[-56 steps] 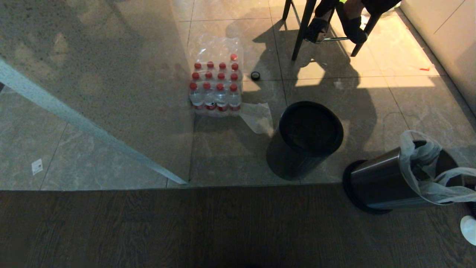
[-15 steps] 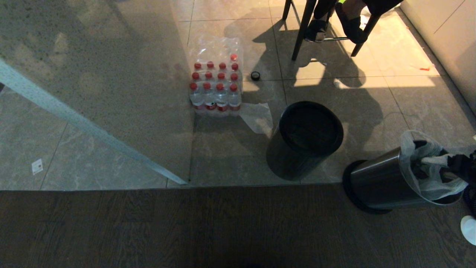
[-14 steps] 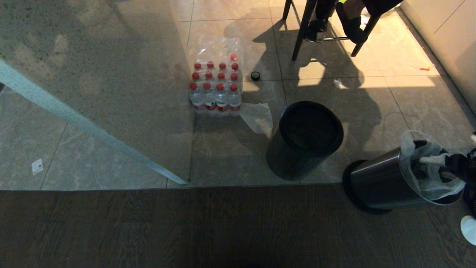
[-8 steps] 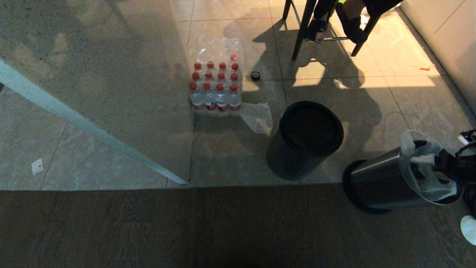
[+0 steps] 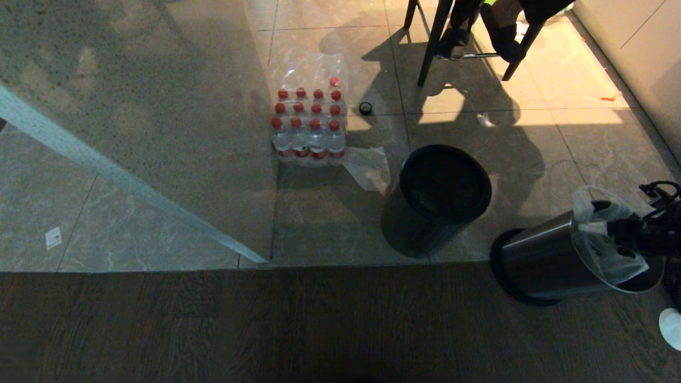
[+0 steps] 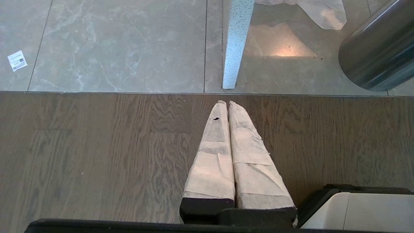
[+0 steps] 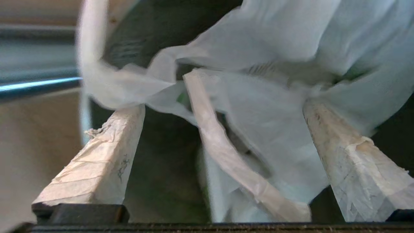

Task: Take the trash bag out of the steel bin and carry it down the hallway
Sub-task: Pick up the trash bag

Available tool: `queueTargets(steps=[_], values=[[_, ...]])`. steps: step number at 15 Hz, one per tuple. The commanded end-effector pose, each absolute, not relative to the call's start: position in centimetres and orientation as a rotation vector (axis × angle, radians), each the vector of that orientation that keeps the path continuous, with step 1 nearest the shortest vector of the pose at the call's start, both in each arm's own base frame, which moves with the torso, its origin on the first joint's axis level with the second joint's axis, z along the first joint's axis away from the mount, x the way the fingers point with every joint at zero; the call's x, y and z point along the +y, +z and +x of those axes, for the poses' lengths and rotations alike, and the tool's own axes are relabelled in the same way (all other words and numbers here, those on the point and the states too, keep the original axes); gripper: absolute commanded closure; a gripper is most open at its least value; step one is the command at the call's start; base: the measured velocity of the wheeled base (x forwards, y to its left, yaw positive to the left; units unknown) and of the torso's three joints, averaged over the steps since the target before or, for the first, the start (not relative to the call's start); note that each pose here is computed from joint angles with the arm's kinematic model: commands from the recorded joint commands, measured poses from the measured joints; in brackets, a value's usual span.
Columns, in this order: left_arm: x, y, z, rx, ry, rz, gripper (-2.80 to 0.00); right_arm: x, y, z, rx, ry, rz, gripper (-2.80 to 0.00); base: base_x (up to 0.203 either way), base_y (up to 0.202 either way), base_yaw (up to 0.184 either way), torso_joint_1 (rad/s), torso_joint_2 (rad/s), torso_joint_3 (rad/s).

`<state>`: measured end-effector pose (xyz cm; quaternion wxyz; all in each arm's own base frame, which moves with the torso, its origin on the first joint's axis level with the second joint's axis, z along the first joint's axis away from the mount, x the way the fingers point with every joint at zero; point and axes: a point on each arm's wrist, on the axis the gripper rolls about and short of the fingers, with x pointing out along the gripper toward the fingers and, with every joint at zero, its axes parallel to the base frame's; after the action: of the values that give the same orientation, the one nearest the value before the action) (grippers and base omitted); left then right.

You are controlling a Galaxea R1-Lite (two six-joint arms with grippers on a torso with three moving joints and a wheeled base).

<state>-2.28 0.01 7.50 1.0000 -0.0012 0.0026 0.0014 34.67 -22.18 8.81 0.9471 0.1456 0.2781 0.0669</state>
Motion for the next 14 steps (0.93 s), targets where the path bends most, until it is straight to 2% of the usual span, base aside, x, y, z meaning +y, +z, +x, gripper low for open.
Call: queueTargets(steps=[1, 14], values=[[0.0, 7.5, -2.3, 0.005, 0.003, -0.003, 0.0, -22.5, 7.9, 35.3, 0.576, 0.134, 0.27, -2.8, 0.0, 0.0, 0.0, 0.0, 0.0, 0.0], [0.0, 7.5, -2.3, 0.005, 0.003, -0.003, 0.0, -22.9, 5.9, 37.7, 0.591, 0.133, 0.22, -2.8, 0.0, 0.0, 0.0, 0.0, 0.0, 0.0]])
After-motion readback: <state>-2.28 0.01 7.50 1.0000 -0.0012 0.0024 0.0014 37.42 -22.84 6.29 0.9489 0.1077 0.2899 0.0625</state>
